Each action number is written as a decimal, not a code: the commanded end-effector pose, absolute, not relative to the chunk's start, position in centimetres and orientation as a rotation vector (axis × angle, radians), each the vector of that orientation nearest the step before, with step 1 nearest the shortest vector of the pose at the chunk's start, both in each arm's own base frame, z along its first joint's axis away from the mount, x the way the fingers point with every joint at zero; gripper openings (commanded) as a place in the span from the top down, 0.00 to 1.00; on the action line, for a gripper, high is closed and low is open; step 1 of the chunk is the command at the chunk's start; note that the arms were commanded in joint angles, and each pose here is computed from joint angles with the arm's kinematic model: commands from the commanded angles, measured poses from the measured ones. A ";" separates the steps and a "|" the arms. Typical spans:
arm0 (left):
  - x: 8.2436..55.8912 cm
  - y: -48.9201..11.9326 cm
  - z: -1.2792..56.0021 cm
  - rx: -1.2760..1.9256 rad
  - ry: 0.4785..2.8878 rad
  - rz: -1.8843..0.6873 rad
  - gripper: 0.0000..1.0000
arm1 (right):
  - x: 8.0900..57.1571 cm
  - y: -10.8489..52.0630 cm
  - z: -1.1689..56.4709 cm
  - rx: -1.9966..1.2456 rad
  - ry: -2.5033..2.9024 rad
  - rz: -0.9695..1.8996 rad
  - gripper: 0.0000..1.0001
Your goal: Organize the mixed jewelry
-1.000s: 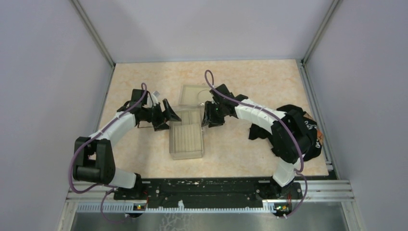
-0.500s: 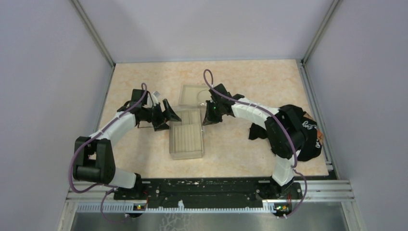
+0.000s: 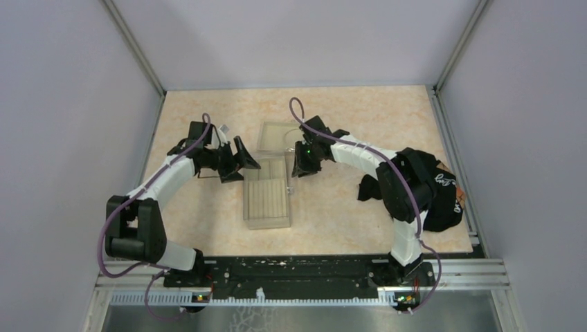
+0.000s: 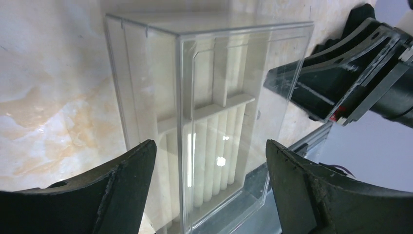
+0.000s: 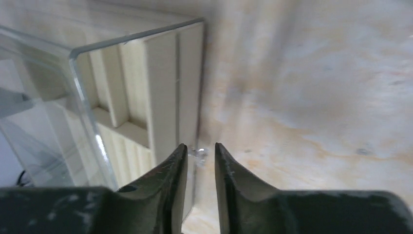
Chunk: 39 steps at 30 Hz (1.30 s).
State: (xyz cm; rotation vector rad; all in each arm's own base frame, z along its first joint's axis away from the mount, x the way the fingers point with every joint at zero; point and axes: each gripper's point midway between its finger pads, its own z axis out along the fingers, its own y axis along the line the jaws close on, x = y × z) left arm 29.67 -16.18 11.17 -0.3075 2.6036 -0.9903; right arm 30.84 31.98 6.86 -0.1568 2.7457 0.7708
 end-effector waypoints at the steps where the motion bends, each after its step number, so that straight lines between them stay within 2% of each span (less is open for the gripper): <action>1: 31.4 -15.4 13.1 -0.267 2.571 -0.875 0.11 | 36.0 28.2 12.2 -0.162 2.567 0.618 0.65; 3: 31.8 -14.8 13.7 -0.285 2.568 -0.818 0.10 | 37.6 26.9 13.2 -0.170 2.535 0.546 0.56; 5: 32.0 -14.4 14.4 -0.295 2.547 -0.789 0.10 | 39.2 25.6 13.3 -0.148 2.530 0.453 0.51; 10: 32.6 -13.8 16.2 -0.282 2.481 -0.745 0.10 | 43.8 23.9 14.0 -0.161 2.490 0.246 0.47; 15: 32.7 -13.8 16.6 -0.277 2.477 -0.745 0.10 | 48.1 24.9 13.3 -0.436 2.493 0.121 0.45; 20: 32.3 -13.8 16.3 -0.292 2.486 -0.748 0.10 | 52.8 24.4 13.6 -0.565 2.363 -0.051 0.42; 27: 31.8 -13.6 15.5 -0.305 2.509 -0.735 0.11 | 55.6 25.7 13.6 -0.728 2.166 -0.062 0.30; 39: 31.2 -13.7 14.6 -0.345 2.554 -0.745 0.11 | 56.7 24.6 7.3 -0.850 2.268 0.020 0.30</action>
